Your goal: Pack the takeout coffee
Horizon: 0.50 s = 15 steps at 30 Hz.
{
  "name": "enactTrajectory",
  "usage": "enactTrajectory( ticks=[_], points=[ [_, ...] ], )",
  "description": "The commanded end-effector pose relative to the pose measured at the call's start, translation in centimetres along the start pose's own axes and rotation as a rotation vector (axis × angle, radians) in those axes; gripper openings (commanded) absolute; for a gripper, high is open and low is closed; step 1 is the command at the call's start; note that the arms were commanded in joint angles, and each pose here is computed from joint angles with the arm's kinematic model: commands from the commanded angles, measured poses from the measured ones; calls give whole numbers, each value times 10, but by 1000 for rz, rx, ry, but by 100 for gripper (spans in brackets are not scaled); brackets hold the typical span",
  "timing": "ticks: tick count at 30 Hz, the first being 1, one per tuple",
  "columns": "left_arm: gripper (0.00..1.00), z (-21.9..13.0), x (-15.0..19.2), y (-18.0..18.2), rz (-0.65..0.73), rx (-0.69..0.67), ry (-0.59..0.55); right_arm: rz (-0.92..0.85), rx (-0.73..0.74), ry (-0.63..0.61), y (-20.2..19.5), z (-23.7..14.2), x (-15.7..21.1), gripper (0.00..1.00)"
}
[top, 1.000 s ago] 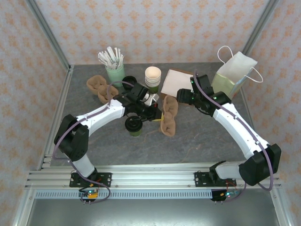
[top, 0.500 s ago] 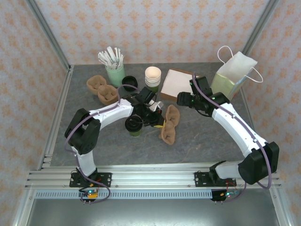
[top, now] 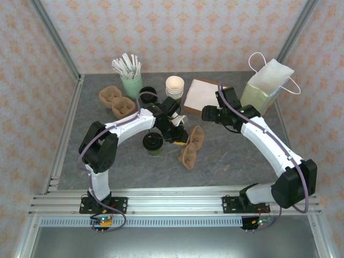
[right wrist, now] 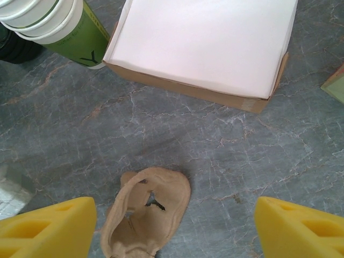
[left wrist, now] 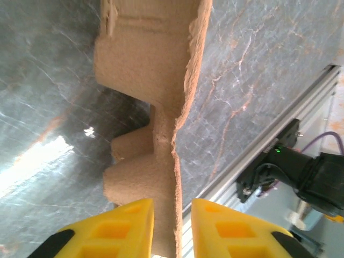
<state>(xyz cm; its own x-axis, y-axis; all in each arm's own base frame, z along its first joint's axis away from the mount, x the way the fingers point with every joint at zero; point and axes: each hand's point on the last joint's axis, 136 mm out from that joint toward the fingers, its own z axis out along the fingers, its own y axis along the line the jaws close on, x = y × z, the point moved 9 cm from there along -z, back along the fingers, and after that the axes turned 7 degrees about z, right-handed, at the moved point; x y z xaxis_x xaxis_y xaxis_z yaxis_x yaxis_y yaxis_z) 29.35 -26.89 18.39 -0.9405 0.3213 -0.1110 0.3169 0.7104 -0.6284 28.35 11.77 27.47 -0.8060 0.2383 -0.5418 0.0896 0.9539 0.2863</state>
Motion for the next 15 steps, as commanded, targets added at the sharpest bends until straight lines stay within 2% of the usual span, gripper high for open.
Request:
enactTrajectory(
  ticks=[1, 5, 9, 12, 15],
  points=[
    [29, -17, -5, -4, 56, -108, -46, -13, 42, 20, -6, 4, 6, 78],
    [32, -26, -8, -10, 78, -174, -104, -5, 40, 29, -8, 5, 9, 78],
    [34, -30, 1, -36, 190, -251, -153, 9, 68, 50, -17, 8, 12, 78],
    [40, -29, 6, -46, 282, -420, -183, 72, 69, 32, -33, 6, 7, 78],
    [49, -15, 5, -44, 297, -451, -148, 106, 72, 9, -43, 3, 3, 78]
  ],
)
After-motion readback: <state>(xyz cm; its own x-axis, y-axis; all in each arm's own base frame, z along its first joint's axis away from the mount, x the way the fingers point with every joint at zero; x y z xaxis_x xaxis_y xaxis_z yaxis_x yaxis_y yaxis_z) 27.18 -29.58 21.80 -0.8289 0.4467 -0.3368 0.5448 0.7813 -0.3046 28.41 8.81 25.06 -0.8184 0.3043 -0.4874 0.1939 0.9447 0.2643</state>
